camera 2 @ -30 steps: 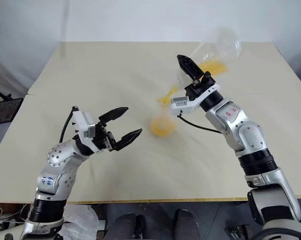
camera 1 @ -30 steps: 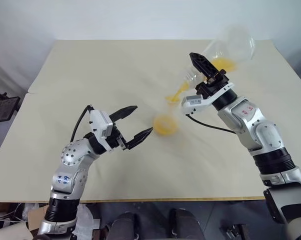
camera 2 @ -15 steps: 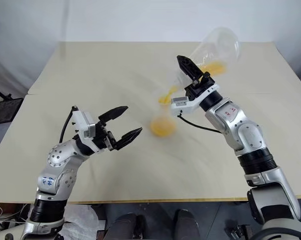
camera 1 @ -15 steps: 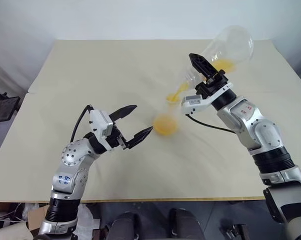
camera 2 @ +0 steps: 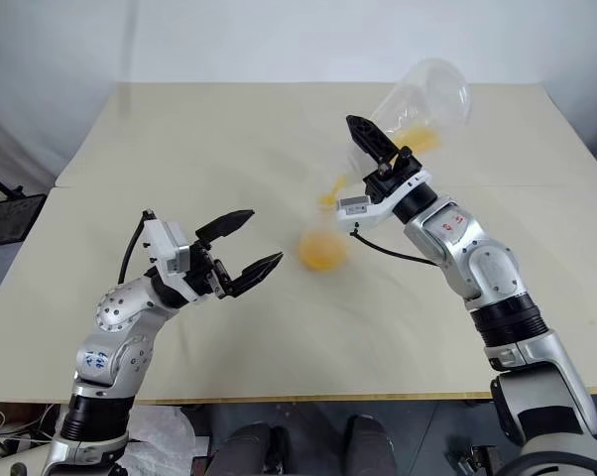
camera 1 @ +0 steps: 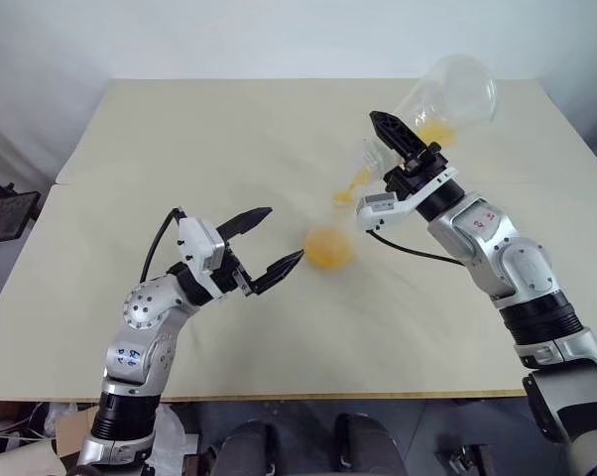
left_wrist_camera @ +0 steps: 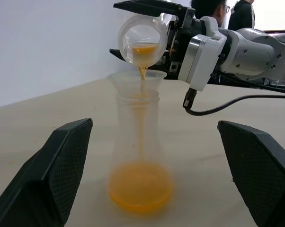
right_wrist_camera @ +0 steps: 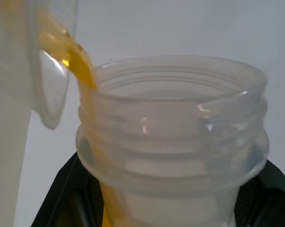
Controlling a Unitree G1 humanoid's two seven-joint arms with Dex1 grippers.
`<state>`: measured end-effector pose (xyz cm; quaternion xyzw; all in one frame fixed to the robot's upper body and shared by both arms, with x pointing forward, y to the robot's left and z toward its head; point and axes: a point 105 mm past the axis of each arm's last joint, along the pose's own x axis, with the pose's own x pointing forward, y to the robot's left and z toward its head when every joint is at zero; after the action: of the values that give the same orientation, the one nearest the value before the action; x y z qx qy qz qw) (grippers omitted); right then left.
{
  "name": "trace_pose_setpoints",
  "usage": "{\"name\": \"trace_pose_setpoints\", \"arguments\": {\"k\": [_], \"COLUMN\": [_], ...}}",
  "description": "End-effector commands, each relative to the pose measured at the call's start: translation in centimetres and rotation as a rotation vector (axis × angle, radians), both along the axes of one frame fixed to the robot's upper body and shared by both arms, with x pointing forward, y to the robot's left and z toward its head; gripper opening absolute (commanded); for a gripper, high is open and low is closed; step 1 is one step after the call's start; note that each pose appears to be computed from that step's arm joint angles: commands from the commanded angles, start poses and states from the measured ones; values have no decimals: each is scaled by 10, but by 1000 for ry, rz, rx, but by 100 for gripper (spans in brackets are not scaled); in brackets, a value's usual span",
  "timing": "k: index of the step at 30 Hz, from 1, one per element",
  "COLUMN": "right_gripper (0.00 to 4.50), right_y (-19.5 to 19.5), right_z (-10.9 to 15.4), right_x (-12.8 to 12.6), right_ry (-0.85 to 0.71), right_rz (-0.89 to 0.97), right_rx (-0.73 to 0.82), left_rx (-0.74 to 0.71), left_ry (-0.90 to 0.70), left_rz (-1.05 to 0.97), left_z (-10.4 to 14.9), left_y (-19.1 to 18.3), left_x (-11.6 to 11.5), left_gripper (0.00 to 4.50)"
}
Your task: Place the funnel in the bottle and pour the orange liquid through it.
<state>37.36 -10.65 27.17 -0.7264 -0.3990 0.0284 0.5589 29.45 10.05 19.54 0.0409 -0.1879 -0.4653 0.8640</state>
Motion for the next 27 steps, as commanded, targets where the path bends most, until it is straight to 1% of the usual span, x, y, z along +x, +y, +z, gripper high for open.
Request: {"name": "trace_pose_setpoints", "arguments": {"k": [1,27], "right_gripper": [263,263], "right_y": [-1,1], "right_z": [21,23], "right_x": [-6,-7], "right_ry": [-79,-106], "right_rz": [11,18], "right_rx": [8,-36], "left_rx": [-9,-27], "left_ry": [-57,-69], "left_rz": [-6,3], "left_z": [12,12], "left_y": [-3,-6], "left_x": [-3,0], "left_gripper": [450,450]}}
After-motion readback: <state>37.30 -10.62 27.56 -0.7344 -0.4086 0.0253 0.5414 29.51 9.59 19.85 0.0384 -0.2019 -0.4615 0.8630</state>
